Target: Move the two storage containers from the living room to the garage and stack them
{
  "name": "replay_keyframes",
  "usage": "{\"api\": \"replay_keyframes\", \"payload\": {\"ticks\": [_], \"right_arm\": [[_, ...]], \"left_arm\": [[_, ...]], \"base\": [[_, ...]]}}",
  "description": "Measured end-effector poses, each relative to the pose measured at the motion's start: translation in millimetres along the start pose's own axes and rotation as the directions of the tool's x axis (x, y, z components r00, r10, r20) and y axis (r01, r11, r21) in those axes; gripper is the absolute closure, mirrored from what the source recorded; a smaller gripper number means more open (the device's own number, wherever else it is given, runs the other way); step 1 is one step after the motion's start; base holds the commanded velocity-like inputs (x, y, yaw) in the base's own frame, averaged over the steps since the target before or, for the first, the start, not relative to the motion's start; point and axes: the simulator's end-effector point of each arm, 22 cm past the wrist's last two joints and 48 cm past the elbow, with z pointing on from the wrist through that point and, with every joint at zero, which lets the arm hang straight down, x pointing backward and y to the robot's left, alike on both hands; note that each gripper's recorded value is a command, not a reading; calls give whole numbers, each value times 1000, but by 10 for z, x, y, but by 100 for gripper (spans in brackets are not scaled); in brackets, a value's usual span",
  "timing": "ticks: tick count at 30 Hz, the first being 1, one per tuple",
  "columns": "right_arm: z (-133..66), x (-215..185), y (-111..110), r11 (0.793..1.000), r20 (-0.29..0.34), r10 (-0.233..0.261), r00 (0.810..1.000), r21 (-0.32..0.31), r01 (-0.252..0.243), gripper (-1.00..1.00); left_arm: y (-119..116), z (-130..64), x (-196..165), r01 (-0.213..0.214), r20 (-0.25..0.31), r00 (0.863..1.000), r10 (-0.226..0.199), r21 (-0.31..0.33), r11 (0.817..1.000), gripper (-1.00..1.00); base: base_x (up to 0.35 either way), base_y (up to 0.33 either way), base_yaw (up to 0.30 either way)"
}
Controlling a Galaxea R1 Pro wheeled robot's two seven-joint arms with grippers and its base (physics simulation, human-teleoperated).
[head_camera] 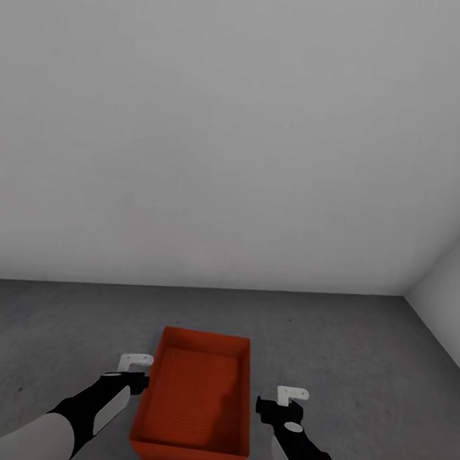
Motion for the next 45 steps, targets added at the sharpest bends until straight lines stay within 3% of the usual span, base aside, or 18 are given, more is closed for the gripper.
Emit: {"api": "replay_keyframes", "payload": {"ticks": [18,30,45], "right_arm": [[-184,-81,-15,1000,-1,0,1000,-1,0,-100],[-183,-80,-19,1000,-3,0,1000,0,0,-100],[-186,-60,40,1000,-5,-2,1000,-8,2,-100]], "left_arm": [[13,-199,-69,3,4,1000,-3,0,1000,-100],[-13,-212,-134,2,19,1000,-2,6,1000,-100],[-14,-206,-125,2,16,1000,-2,5,1000,-100]], "base": [[0,0,0],[-4,0,0],[-288,0,0]]}}
